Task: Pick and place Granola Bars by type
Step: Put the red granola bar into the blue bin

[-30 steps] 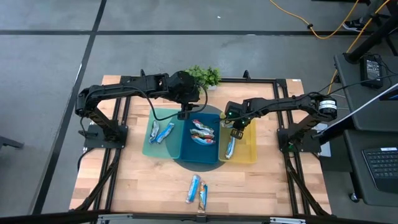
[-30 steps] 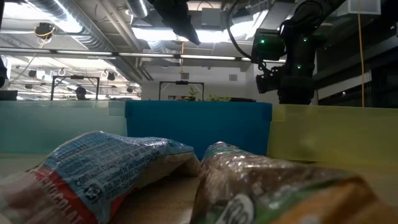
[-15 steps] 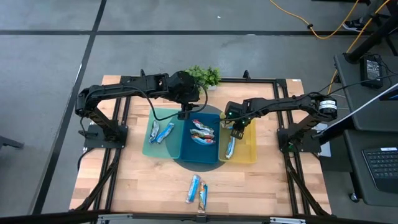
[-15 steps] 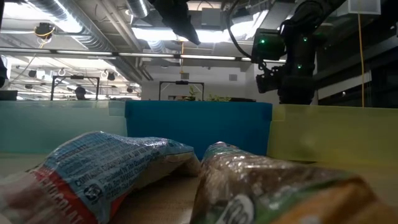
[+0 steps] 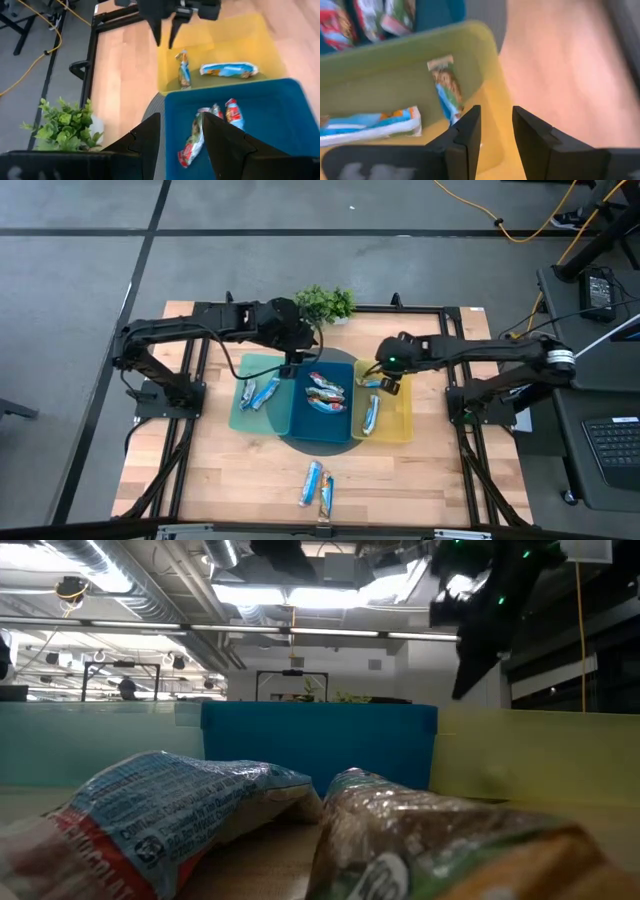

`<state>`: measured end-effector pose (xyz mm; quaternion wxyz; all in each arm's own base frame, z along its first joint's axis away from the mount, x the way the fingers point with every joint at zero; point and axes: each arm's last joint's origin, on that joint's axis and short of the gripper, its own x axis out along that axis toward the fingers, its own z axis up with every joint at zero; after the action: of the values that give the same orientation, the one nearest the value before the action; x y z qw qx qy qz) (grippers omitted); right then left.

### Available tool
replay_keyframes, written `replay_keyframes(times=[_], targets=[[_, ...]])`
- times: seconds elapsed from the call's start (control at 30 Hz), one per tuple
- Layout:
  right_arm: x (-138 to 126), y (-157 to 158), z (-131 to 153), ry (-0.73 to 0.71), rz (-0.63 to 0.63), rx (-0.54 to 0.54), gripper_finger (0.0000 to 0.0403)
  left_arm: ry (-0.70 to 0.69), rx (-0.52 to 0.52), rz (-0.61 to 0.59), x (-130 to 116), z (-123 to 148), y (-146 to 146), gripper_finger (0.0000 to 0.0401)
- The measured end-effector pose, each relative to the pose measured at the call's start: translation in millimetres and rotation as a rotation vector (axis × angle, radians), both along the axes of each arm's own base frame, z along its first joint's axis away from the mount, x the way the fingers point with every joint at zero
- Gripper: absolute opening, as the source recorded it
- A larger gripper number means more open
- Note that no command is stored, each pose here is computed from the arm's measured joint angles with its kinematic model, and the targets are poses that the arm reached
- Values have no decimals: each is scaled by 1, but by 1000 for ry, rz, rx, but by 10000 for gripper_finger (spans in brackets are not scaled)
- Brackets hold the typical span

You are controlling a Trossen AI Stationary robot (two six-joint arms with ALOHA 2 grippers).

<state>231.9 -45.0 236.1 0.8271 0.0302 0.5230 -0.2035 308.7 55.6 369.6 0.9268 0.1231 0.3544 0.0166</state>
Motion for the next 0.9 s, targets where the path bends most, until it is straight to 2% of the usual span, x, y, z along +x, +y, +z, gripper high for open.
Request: replay_keyframes(times=[0.27,0.43,0.53,0.67,0.77,0.9], targets=[[-21,13,40,-184,142,-136,115,-32,46,-70,1,6,-54,139],[-26,18,61,-304,276,-251,115,-86,-134,-24,2,8,-97,139],[-24,19,71,-379,350,-329,115,-183,-237,72,2,14,-123,139],[-18,20,82,-495,430,-367,115,-280,-327,173,-5,19,-155,138],[-13,21,87,-578,447,-366,115,-261,-404,193,-14,16,-178,138],[-11,23,92,-635,448,-364,115,-157,-489,194,-21,1,-206,138]])
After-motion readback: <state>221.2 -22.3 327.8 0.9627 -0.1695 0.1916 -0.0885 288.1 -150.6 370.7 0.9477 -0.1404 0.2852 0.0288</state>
